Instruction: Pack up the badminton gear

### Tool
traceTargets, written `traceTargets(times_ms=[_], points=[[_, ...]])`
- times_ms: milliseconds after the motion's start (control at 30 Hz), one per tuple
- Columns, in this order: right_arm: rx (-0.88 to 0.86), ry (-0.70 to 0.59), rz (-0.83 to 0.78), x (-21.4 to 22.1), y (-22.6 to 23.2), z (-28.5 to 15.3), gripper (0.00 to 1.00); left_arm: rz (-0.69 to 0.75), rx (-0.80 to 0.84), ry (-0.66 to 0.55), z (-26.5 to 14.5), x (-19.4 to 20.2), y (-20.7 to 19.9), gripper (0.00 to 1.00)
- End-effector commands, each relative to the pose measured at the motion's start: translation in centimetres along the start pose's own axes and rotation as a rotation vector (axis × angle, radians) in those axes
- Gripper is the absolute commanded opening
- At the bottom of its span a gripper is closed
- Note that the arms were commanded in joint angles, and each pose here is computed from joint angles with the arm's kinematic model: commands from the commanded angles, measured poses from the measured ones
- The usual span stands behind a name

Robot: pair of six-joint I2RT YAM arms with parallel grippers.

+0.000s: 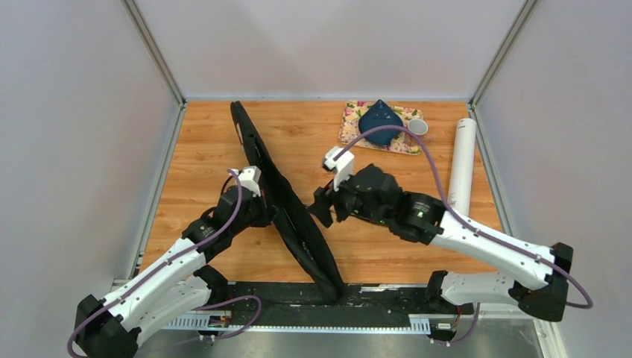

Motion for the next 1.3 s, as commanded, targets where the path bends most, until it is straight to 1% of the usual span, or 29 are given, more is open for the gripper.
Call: traceTargets(times_ms=[0,33,100,133,167,200,233,267,333,367,533,567,600,633,767,833,933,1000,1033,1067,1100,1133,1233,1267], points=[[0.139,0.043,-0.100,1.7,-6.8,-1.0,0.70,0.024,-0.031,-0.107,-0.5,-2.7,-0.6,0.00],[0.149,0.068,-0.073,2.4,-8.3,-0.7,0.69,0.015,-0.029,-0.113,-0.6,-2.7,-0.6,0.00],[0.099,0.117,-0.031,4.5,-10.6,-0.1,0.66,0.005,-0.048,-0.111,-0.7,-2.2,0.1,0.00],[0.104,0.169,-0.044,5.8,-11.4,1.0,0.65,0.000,-0.042,-0.115,-0.8,-2.1,0.2,0.00],[0.106,0.205,-0.065,6.7,-11.7,1.5,0.65,0.002,-0.047,-0.110,-0.8,-1.7,0.6,0.00],[0.088,0.242,-0.127,7.9,-12.1,2.2,0.65,0.003,-0.051,-0.105,-0.8,-1.5,0.8,0.00],[0.092,0.265,-0.135,8.6,-12.4,2.9,0.65,0.005,-0.046,-0.111,-1.0,-1.5,0.8,0.00],[0.071,0.330,-0.131,10.2,-12.6,4.3,0.64,0.007,-0.049,-0.105,-1.1,-1.3,1.0,0.00],[0.063,0.381,-0.143,11.3,-13.0,5.4,0.63,0.020,-0.048,-0.105,-1.3,-1.3,1.1,0.00],[0.033,0.440,-0.144,13.0,-13.0,6.5,0.61,0.023,-0.048,-0.105,-1.4,-1.2,1.1,0.00],[0.002,0.520,-0.203,15.8,-13.1,9.4,0.59,0.043,-0.039,-0.111,-1.9,-1.0,1.4,0.00],[0.002,0.521,-0.211,15.5,-13.3,9.8,0.60,0.044,-0.039,-0.111,-1.9,-0.9,1.5,0.00],[-0.010,0.561,-0.222,16.6,-13.1,10.4,0.59,0.046,-0.039,-0.111,-1.9,-0.8,1.6,0.00],[-0.013,0.565,-0.230,16.8,-13.2,10.8,0.59,0.046,-0.033,-0.118,-2.1,-0.9,1.6,0.00],[-0.055,0.592,-0.271,17.9,-12.9,12.1,0.52,0.055,-0.039,-0.121,-2.3,-0.7,2.0,0.00],[-0.052,0.624,-0.300,18.8,-12.7,12.6,0.51,0.064,-0.041,-0.126,-2.4,-0.7,2.1,0.00],[-0.036,0.659,-0.333,19.5,-12.6,13.7,0.44,0.071,-0.034,-0.129,-2.4,-0.7,2.1,0.00],[0.026,0.672,-0.362,19.2,-13.2,14.3,0.29,0.076,-0.034,-0.129,-2.4,-0.8,2.0,0.00],[0.041,0.676,-0.374,19.1,-13.3,14.5,0.17,0.079,-0.032,-0.134,-2.5,-1.0,1.9,0.00],[0.114,0.701,-0.400,19.2,-14.2,14.5,0.09,0.079,-0.040,-0.143,-2.6,-1.2,1.9,0.00],[0.147,0.694,-0.422,18.7,-14.3,14.7,0.02,0.079,-0.051,-0.142,-2.6,-1.2,2.0,0.00],[0.166,0.690,-0.436,18.3,-14.4,14.8,0.00,0.075,-0.059,-0.158,-2.8,-1.6,1.9,0.00],[0.303,0.660,-0.474,16.0,-15.6,14.5,0.00,0.064,-0.114,-0.168,-2.9,-2.0,2.4,0.00],[0.378,0.660,-0.484,15.1,-16.4,14.1,0.00,0.064,-0.127,-0.168,-2.9,-2.1,2.5,0.00]])
Point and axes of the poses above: each gripper's point midway between its finger pads, its own z axis out along the fingers, its own y axis along the line the jaws close on, x = y × z, the point moved 4 cm from there along -z, back along the fingers, and after that the axes turned 11 degrees about -z, right-handed, at the moved point
